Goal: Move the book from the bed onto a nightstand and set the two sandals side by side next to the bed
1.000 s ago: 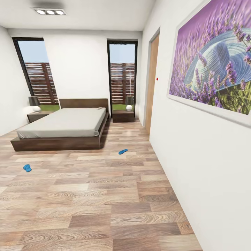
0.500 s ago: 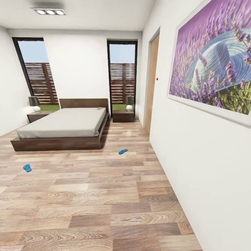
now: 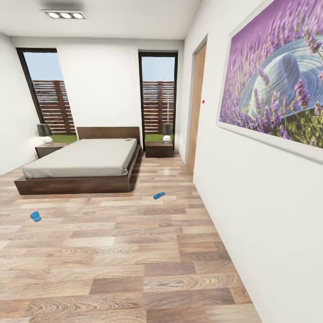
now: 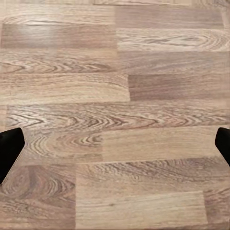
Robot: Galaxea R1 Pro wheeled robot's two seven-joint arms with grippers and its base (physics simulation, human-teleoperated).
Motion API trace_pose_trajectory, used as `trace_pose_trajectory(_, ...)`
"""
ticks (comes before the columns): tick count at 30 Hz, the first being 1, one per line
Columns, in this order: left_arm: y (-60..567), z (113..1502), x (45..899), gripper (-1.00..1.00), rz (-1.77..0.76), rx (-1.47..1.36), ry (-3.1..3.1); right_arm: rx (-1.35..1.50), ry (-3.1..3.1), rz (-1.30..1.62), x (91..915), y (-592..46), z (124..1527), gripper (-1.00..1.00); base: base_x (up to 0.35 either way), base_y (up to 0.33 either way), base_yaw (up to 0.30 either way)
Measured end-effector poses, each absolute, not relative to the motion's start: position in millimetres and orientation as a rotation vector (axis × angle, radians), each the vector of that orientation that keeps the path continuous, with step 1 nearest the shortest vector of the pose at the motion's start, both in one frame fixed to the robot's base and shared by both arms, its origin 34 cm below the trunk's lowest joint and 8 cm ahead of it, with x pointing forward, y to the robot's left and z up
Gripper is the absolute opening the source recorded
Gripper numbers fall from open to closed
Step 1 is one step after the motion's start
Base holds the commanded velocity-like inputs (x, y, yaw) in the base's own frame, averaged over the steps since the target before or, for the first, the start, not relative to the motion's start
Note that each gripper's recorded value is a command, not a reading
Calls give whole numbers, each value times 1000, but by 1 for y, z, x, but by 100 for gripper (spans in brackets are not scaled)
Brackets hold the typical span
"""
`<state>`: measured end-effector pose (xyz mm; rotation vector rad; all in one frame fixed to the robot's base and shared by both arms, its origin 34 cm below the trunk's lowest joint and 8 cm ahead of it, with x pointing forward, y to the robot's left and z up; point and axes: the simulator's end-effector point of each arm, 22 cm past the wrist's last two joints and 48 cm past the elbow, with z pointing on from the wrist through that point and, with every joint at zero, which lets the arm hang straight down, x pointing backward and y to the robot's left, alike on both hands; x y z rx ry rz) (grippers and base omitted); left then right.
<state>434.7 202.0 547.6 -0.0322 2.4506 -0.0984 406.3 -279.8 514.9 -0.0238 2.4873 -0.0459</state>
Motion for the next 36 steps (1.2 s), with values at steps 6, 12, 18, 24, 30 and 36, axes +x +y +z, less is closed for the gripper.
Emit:
trace_pose_trajectory(6,202,534,417,100,-97,-26,2496,-26,2530,-79,387,-302,505,100,241,224,179)
trace_pose_trajectory(12,202,533,415,100,-96,-19,2501,-30,2536,-83,384,-304,503,100,267,200,125)
trace_pose_trajectory(18,202,532,415,100,-96,-15,2503,-31,2536,-87,384,-306,504,100,315,105,7)
trace_pose_trajectory(24,203,530,412,100,-94,-16,2509,-31,2537,-87,384,-306,503,100,325,138,-189)
trace_pose_trajectory(30,204,529,410,100,-92,-18,2515,-30,2539,-87,383,-306,503,100,321,179,-264)
trace_pose_trajectory(36,204,528,410,100,-92,-19,2516,-28,2539,-88,383,-307,503,100,310,197,-157)
